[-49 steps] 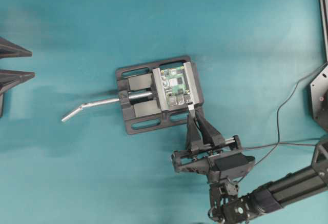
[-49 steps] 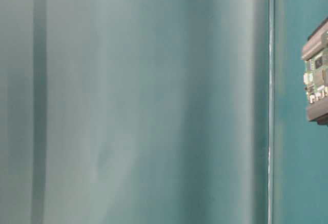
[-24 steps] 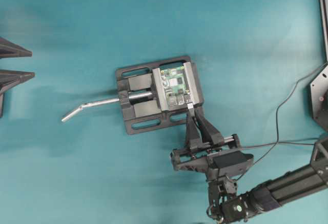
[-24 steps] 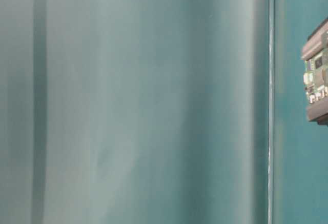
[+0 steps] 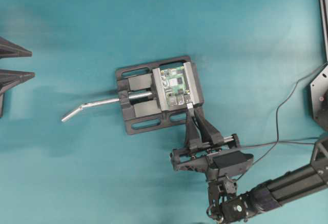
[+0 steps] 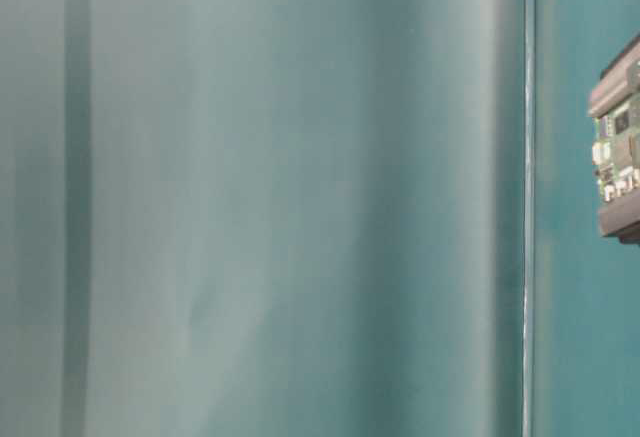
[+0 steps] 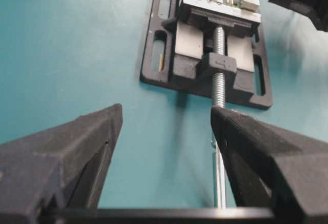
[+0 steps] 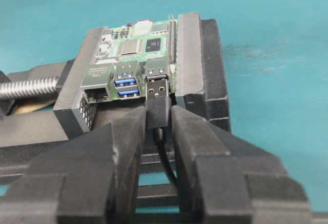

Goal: Insert the USB into the fixed PCB.
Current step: 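Push the plug forward into the black USB port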

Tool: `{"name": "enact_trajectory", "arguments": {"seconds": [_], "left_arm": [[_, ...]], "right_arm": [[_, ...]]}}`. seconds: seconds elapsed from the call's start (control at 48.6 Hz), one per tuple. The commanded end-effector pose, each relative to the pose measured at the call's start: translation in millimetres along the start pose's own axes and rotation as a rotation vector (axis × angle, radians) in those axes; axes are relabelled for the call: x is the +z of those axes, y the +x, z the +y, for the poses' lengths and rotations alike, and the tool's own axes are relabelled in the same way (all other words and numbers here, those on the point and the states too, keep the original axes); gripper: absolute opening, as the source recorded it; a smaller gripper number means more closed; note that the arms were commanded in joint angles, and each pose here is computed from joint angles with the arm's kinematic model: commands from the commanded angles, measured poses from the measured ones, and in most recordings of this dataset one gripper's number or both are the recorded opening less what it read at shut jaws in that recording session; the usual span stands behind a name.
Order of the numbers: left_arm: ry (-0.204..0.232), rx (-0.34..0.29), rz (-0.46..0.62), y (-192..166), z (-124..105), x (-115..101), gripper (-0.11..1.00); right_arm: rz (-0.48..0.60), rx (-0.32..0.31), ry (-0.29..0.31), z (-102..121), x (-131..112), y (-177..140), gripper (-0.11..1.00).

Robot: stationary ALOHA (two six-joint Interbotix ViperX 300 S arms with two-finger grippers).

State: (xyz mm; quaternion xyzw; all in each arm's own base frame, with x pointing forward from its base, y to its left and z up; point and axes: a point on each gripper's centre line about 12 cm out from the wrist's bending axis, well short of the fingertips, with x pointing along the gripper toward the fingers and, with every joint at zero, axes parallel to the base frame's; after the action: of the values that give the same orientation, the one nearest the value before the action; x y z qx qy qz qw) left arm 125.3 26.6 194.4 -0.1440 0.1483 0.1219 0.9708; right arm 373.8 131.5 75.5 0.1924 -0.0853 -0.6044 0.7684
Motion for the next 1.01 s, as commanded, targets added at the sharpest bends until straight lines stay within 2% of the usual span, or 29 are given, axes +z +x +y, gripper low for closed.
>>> {"name": "enact_trajectory", "arguments": {"seconds": [0.0,0.596,0.987], "left_arm": [[-0.004,0.002,-0.007,0.0,-0.5,4.0,0.74],[-0.004,0.001,-0.007,0.0,-0.7,3.9,0.74],[-0.004,0.001,-0.007,0.0,-0.7,3.9,0.74]], "right_arm": [[0.011,-0.002,0.059,13.0,18.9,-1.9,0.21],[0.002,-0.031,0.066,14.9,20.2,12.2,0.21],[0.012,-0.054,0.088,18.9,31.3,23.3,0.21]]}}
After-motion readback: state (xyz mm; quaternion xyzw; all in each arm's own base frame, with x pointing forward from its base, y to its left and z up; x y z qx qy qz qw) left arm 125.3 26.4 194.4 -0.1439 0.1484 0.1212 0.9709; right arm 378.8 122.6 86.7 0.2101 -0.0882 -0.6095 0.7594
